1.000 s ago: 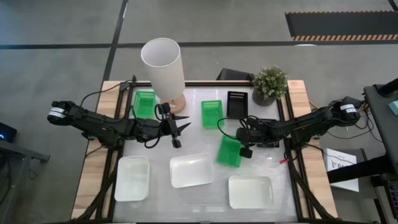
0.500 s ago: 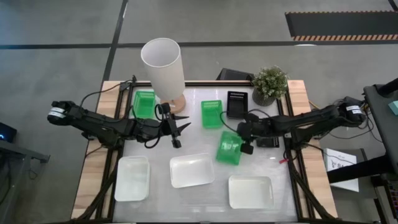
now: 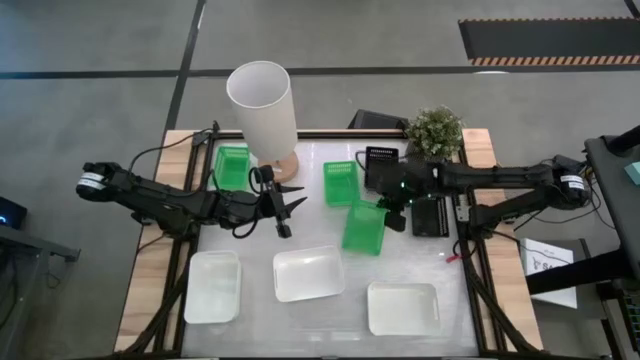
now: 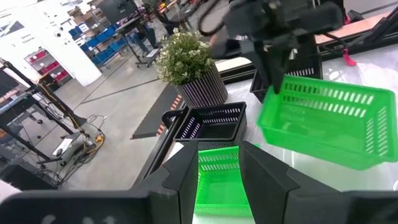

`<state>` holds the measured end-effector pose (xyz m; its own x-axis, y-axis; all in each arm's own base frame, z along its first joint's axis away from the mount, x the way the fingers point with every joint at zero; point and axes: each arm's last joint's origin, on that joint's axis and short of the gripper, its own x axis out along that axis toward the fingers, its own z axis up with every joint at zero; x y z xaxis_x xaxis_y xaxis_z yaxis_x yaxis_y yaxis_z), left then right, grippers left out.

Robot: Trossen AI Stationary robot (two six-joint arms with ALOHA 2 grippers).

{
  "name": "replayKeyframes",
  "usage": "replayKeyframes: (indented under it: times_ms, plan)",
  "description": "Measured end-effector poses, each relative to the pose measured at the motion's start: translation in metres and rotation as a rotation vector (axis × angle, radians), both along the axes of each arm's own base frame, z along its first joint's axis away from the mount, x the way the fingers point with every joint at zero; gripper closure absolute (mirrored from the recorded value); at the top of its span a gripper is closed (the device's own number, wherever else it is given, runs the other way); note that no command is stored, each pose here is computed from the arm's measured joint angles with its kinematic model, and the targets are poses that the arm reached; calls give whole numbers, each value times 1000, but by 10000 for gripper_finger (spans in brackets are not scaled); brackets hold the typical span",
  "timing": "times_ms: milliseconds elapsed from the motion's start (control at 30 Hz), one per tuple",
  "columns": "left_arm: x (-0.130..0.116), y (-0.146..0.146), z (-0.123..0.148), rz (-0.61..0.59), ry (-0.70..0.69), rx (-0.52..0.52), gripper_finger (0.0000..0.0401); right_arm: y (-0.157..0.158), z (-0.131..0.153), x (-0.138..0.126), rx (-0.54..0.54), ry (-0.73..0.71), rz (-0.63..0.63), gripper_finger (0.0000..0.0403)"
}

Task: Stack baskets by color
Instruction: Stack the bottom green bin on top of the other green bin

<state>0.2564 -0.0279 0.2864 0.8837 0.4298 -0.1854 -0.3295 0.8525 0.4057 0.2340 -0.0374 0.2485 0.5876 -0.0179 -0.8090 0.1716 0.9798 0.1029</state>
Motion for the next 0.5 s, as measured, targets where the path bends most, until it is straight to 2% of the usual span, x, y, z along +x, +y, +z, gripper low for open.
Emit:
replayKeyframes:
  times_ms: [233, 367, 500]
  plan:
    - [0, 0, 0, 0, 0, 1, 302, -30, 32, 2, 30, -90, -28, 393]
    - [0, 0, 0, 0, -3, 1, 302, -46, 44, 7, -15, -82, -26, 393]
    - [0, 0, 0, 0, -3, 1, 302, -64, 48, 25, -78, -64, 26, 394]
